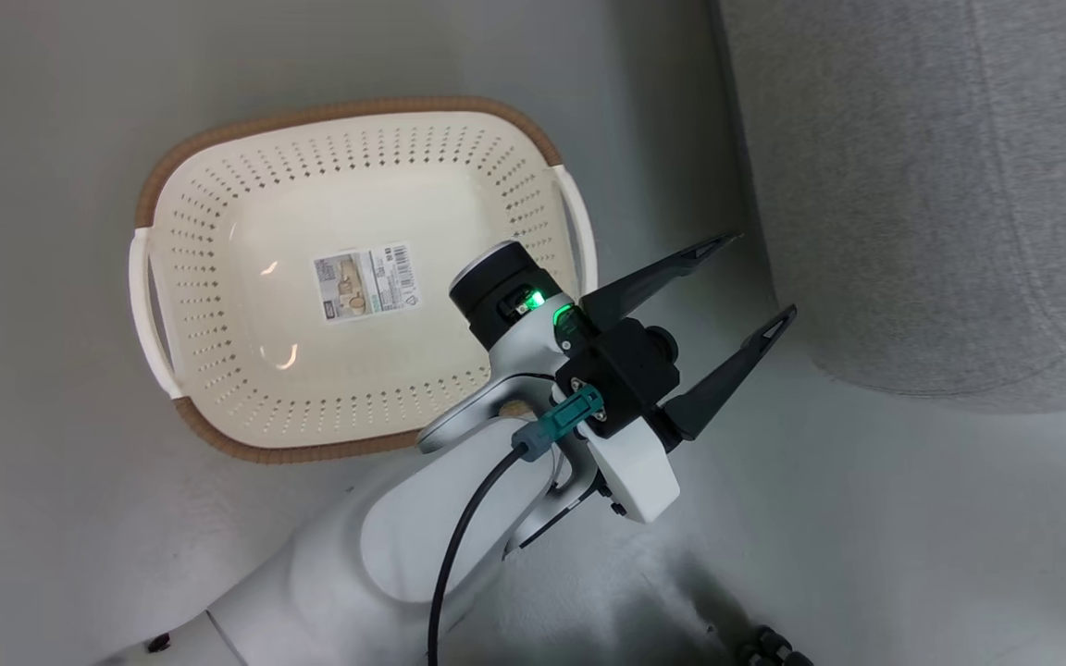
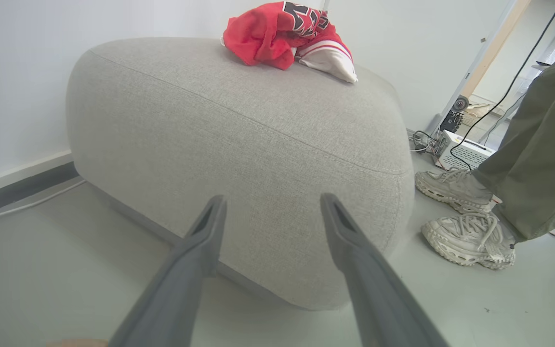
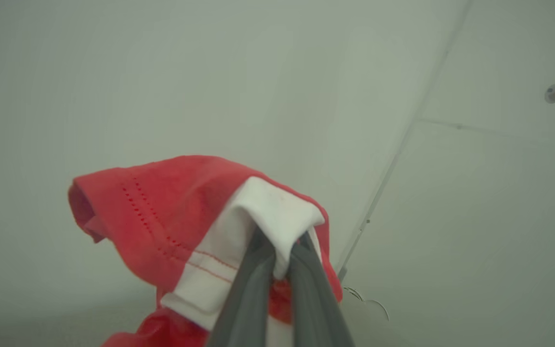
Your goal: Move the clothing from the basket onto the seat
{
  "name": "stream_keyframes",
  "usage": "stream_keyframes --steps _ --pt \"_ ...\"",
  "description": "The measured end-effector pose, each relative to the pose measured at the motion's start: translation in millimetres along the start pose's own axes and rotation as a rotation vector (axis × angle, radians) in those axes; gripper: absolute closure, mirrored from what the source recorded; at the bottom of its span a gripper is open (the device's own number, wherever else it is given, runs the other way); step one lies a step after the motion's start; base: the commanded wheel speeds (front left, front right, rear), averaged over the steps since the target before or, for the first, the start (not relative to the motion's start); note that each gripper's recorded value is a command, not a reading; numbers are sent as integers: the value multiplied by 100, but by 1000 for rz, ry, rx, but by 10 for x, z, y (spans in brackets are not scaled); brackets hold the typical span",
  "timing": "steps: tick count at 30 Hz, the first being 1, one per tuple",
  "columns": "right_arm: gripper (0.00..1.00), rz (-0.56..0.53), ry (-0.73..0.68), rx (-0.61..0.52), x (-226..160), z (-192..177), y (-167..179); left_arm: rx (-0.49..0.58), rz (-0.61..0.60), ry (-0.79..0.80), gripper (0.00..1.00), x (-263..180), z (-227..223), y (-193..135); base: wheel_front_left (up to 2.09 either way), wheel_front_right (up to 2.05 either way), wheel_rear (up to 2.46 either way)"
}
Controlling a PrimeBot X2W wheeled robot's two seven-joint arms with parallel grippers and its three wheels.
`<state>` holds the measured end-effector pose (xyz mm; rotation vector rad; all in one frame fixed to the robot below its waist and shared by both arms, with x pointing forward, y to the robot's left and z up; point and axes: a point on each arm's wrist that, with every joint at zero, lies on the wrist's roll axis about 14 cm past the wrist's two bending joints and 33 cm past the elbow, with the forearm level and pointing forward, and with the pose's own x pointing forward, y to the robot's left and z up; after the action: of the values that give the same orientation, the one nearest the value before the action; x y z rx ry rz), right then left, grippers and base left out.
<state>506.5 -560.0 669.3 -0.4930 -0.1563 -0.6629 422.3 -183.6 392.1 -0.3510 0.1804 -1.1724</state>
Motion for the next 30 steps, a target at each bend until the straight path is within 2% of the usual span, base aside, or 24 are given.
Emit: stream_keyframes --steps 4,7,16,23,25,26,27,30 --pt "100 -43 59 -4 121 -258 44 -18 27 20 0 -70 -131 112 0 0 0" --pt "100 -34 107 -7 173 -492 230 -37 45 33 0 -115 -226 177 0 0 0" --pt "100 119 281 70 30 -1308 1278 -51 91 43 0 -171 -353 367 0 0 0" --pt "100 153 346 109 -99 -1499 1439 -37 105 20 0 -168 -235 398 0 0 0" --pt "56 167 371 120 -181 -1579 1482 -29 109 16 0 -168 -202 409 0 0 0" --pt "21 174 381 123 -223 -1613 1490 -26 109 13 0 -166 -186 406 0 0 0" --pt "0 177 388 131 -264 -1636 1486 -22 108 10 0 -165 -165 400 0 0 0" --pt "0 183 398 155 -364 -1659 1441 -7 112 -3 0 -159 -75 395 0 0 0"
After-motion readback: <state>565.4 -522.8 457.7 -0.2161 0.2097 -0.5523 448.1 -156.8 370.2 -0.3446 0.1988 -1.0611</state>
